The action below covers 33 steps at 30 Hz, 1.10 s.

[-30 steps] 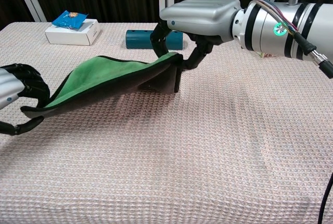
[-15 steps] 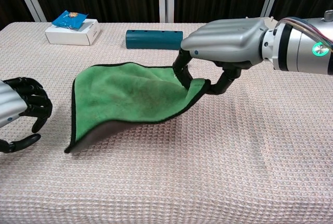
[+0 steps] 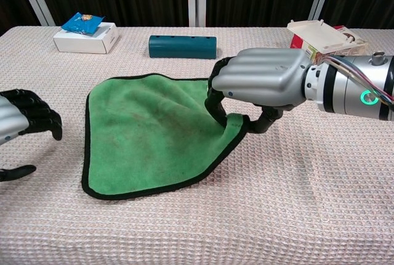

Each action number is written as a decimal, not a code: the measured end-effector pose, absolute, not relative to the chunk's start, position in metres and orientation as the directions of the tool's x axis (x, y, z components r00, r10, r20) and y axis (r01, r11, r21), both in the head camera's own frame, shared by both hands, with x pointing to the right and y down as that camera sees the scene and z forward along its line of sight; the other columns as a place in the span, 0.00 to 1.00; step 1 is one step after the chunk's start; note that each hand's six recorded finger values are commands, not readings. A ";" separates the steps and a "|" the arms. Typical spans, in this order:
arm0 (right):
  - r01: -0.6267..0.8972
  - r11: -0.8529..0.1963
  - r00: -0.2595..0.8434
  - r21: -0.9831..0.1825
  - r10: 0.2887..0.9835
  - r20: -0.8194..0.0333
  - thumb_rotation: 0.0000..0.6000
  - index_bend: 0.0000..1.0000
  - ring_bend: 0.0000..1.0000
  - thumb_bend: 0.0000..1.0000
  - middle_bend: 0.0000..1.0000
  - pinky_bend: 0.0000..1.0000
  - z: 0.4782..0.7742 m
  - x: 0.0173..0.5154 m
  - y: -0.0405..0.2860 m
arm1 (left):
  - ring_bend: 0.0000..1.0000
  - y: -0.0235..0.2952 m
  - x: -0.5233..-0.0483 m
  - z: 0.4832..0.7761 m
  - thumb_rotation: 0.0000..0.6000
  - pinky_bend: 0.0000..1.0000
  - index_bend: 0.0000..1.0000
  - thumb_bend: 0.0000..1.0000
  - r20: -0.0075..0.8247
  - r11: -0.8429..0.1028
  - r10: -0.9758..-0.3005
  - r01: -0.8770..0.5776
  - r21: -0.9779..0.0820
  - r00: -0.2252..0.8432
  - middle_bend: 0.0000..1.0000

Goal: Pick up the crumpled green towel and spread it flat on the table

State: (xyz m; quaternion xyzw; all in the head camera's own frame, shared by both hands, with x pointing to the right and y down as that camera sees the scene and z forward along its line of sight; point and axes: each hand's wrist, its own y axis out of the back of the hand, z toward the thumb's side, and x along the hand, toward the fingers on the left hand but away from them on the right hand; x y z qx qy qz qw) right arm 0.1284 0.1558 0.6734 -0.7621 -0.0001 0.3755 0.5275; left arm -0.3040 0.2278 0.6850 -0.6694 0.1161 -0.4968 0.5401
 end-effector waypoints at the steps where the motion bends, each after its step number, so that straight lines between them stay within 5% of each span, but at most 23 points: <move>1: -0.412 -0.432 0.715 -0.802 0.393 -0.579 1.00 0.51 0.11 0.31 0.30 0.03 0.675 0.130 0.158 | 0.21 0.225 -0.306 0.683 0.86 0.18 0.28 0.26 0.536 -0.389 -0.701 0.378 -0.840 0.470 0.24; 4: -0.454 -0.403 0.701 -0.795 0.389 -0.598 1.00 0.21 0.02 0.07 0.17 0.00 0.677 0.136 0.162 | 0.21 0.217 -0.313 0.675 0.86 0.18 0.28 0.24 0.522 -0.387 -0.729 0.363 -0.848 0.442 0.24; 7: -0.494 -0.386 0.676 -0.779 0.394 -0.623 1.00 0.01 0.00 0.00 0.05 0.00 0.679 0.143 0.166 | 0.21 0.210 -0.318 0.669 0.86 0.18 0.28 0.24 0.507 -0.392 -0.752 0.333 -0.858 0.420 0.24; 22: -0.359 -0.466 0.548 -0.809 0.596 -0.587 1.00 0.00 0.00 0.00 0.05 0.00 0.645 0.194 0.130 | 0.21 0.185 -0.337 0.661 1.00 0.18 0.37 0.24 0.444 -0.451 -0.826 0.065 -0.890 0.348 0.24; 28: -0.223 -0.489 0.515 -0.843 0.675 -0.528 1.00 0.00 0.00 0.00 0.06 0.00 0.632 0.208 0.101 | 0.21 0.206 -0.307 0.671 1.00 0.17 0.42 0.25 0.418 -0.428 -0.733 0.113 -0.897 0.537 0.24; 33: -0.175 -0.472 0.490 -0.864 0.719 -0.492 1.00 0.00 0.00 0.00 0.07 0.00 0.626 0.218 0.086 | 0.21 0.233 -0.274 0.680 1.00 0.17 0.42 0.25 0.381 -0.401 -0.582 0.155 -0.903 0.718 0.24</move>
